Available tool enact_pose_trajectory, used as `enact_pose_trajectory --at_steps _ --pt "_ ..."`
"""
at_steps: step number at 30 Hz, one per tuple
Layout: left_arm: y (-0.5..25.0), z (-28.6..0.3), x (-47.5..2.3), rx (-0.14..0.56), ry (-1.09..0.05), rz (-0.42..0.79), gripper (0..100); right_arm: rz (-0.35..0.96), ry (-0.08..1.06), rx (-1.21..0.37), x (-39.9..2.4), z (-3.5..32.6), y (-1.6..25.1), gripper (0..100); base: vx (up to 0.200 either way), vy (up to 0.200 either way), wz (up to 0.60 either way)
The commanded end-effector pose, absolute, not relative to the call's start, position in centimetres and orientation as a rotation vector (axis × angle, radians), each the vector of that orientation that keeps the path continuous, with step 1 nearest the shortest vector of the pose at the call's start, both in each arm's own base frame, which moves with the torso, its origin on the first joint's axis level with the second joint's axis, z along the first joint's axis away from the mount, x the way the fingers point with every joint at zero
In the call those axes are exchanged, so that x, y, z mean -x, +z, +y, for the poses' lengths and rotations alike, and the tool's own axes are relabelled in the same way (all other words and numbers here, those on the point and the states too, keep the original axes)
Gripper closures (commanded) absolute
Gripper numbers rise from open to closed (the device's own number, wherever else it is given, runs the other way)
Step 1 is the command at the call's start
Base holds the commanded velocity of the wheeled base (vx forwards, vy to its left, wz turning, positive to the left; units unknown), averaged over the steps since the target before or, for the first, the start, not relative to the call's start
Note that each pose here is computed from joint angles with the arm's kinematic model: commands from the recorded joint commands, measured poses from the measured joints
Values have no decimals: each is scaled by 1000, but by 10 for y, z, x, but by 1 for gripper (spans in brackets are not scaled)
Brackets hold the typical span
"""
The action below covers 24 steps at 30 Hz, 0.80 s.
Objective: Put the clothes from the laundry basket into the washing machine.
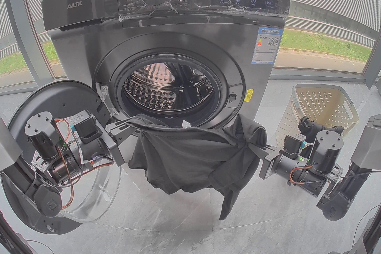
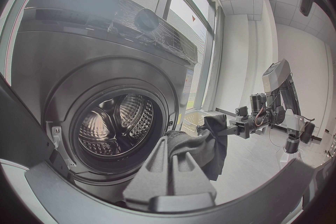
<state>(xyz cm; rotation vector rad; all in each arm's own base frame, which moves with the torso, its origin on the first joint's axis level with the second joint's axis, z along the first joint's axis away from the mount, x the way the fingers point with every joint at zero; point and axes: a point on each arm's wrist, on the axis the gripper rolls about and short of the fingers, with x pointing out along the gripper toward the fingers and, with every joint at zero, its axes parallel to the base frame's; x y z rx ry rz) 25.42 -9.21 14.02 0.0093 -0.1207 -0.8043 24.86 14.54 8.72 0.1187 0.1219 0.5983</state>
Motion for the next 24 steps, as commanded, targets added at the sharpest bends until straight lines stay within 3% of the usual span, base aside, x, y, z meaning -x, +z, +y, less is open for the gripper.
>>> enact_pose_trajectory --at_steps 1,24 --pt "145 -90 -252 -9 -798 -139 100 144 600 -112 -245 144 83 100 0 0 0" --pt "146 -88 -254 -9 -784 -145 100 174 604 -97 -239 135 80 100 0 0 0"
